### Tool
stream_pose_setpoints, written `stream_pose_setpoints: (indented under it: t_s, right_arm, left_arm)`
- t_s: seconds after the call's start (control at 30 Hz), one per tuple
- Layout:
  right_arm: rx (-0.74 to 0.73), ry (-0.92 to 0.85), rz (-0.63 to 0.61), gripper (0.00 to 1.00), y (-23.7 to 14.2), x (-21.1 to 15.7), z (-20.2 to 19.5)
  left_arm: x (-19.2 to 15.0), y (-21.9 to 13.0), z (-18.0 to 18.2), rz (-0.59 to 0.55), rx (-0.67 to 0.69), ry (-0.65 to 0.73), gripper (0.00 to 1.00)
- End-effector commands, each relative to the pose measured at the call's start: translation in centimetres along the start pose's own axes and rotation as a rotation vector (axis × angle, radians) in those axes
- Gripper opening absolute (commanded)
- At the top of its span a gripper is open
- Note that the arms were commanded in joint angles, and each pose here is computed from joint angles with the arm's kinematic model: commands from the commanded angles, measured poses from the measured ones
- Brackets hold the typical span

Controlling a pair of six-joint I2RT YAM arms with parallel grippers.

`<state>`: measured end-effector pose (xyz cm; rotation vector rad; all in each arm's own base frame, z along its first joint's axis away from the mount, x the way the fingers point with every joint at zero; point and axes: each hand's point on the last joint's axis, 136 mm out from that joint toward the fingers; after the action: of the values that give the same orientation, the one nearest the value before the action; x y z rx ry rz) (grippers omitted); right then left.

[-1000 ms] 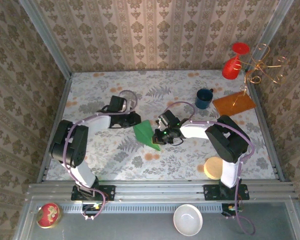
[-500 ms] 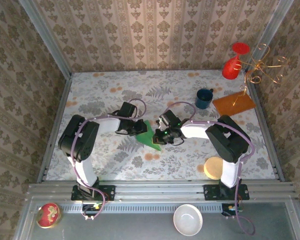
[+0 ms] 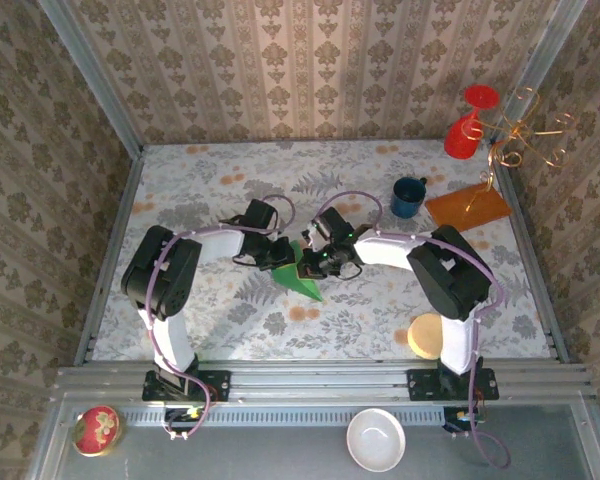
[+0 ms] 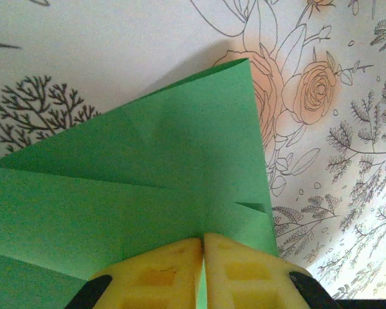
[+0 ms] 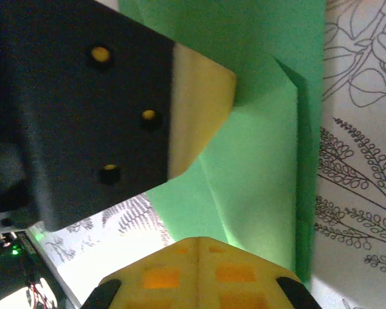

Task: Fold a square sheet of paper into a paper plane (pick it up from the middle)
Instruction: Fourth fold the wing at the center of the table.

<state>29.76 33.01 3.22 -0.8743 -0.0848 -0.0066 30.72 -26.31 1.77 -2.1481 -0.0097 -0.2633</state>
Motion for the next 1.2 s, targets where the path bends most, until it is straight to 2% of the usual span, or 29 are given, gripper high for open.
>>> stream_pose_setpoints:
  t_s: [0.0,0.43,0.83,1.17]
  right_arm:
    - [-0.050,0.012,0.083,0.05,0.8,-1.6,-1.7]
    - [-0.116,0.034,0.161,0.03,0.0,-5.3,-5.1]
    - [-0.100,0.097,0.180,0.03,-1.1,-9.4,-7.7]
    - [-0.095,0.169,0.133,0.03,-2.7,-11.1,-9.6]
  left_arm:
    - [-3.3,1.5,4.3,0.116,0.178,-0.053,0.12]
    - [-4.7,2.0,7.2,0.182,0.338,-0.114,0.10]
    - [-5.1,2.6,7.6,0.197,0.335,-0.116,0.09]
    - [-4.4,2.7,6.5,0.184,0.278,-0.069,0.09]
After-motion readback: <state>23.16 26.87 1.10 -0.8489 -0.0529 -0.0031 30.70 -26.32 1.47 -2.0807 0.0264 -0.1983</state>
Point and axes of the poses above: each hand's point on the last joint's axis, 136 mm out from that joint toward the fingers, its own y axis out along the fingers, its own z axis along the line the jaws close on, x = y × z, and after that the axes turned 8 degrees about y, right-handed
